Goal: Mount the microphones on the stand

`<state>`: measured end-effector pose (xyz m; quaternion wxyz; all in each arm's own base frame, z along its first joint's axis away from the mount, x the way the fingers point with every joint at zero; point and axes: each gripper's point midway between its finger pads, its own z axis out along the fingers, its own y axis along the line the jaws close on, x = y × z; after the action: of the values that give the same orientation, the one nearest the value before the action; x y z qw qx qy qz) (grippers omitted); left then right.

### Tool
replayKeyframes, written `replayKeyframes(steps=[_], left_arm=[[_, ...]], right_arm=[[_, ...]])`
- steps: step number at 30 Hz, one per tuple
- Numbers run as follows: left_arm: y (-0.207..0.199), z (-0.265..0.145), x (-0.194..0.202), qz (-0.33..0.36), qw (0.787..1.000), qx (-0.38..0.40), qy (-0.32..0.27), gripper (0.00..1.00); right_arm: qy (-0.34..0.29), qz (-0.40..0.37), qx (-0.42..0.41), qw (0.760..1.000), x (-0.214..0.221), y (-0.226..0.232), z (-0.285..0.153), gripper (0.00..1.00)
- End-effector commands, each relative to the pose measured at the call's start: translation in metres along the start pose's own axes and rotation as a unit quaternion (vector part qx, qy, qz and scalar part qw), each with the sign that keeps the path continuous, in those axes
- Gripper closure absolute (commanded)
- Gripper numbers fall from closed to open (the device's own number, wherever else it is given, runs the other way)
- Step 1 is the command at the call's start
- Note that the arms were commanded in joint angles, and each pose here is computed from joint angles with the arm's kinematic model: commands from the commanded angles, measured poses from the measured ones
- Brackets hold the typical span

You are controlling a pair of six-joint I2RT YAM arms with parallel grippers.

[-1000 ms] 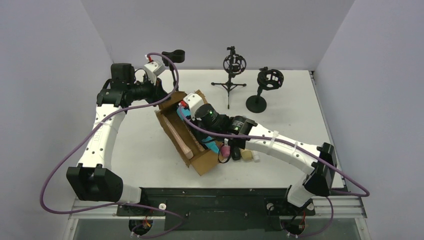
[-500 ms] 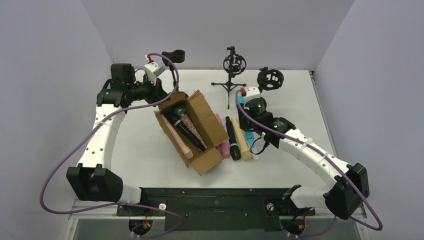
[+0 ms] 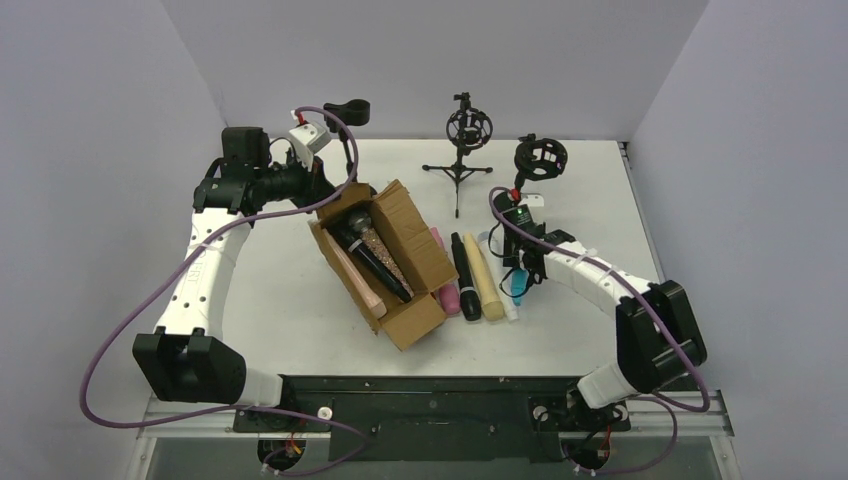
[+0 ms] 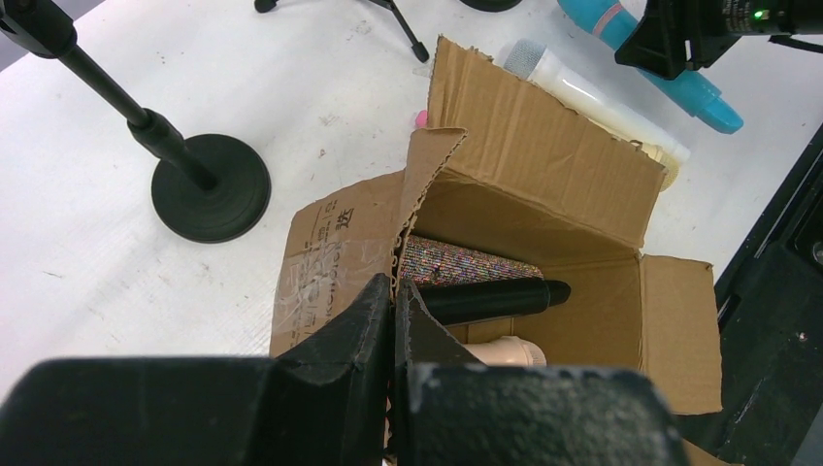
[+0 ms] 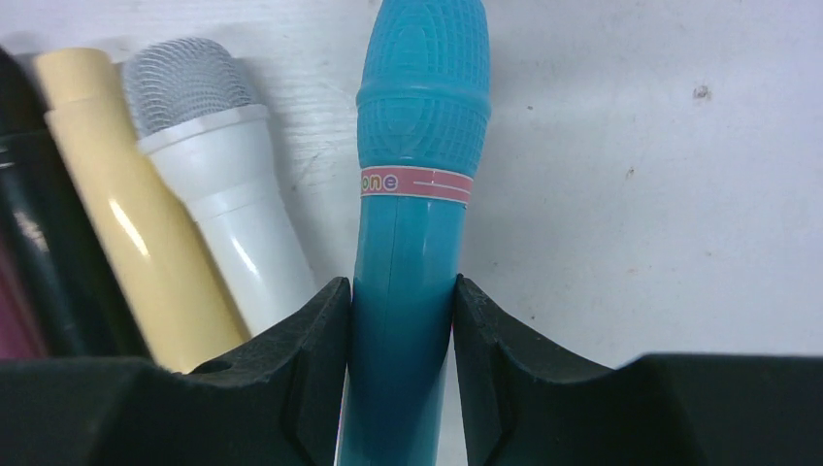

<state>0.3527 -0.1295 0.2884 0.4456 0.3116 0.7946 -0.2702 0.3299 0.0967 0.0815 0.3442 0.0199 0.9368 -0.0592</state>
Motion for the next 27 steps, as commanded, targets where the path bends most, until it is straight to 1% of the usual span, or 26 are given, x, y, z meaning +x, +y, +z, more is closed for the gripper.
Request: replayKeyframes(steps=[1, 7, 12, 18, 20, 21, 26, 27], left_arm=[[-0.010, -0.009, -0.025, 0.033, 0.999, 0.007, -0.038, 1.00], [-0.012, -0.011, -0.027, 0.035, 0.999, 0.007, -0.041, 1.00], [-0.013, -0.011, -0.031, 0.032, 0.998, 0.013, -0.047, 1.00], [-0.013, -0.010, -0.032, 0.034, 0.998, 0.015, -0.044, 1.00], [-0.012, -0.011, -0.033, 0.037, 0.998, 0.014, -0.042, 1.00], [-0.011, -0.011, -0.035, 0.040, 0.998, 0.011, -0.043, 1.00], [-0.009, -0.008, -0.033, 0.028, 0.999, 0.016, -0.033, 1.00], [-0.010, -0.008, -0.033, 0.027, 0.999, 0.018, -0.033, 1.00]], right_arm=[[0.019, 0.015, 0.043, 0.999, 0.007, -0.014, 0.018, 1.00], [0.062, 0.014, 0.043, 0.997, 0.025, -0.014, 0.036, 1.00], [0.100, -0.003, 0.018, 0.995, 0.034, -0.003, 0.038, 1.00], [0.126, -0.013, -0.014, 0.992, 0.049, 0.011, 0.037, 1.00], [0.135, -0.017, -0.022, 0.990, 0.055, 0.015, 0.036, 0.95], [0.138, -0.017, -0.025, 0.990, 0.056, 0.017, 0.036, 0.90], [0.144, -0.025, -0.047, 0.988, 0.066, 0.031, 0.034, 0.84], [0.143, -0.027, -0.046, 0.988, 0.067, 0.032, 0.034, 0.80]])
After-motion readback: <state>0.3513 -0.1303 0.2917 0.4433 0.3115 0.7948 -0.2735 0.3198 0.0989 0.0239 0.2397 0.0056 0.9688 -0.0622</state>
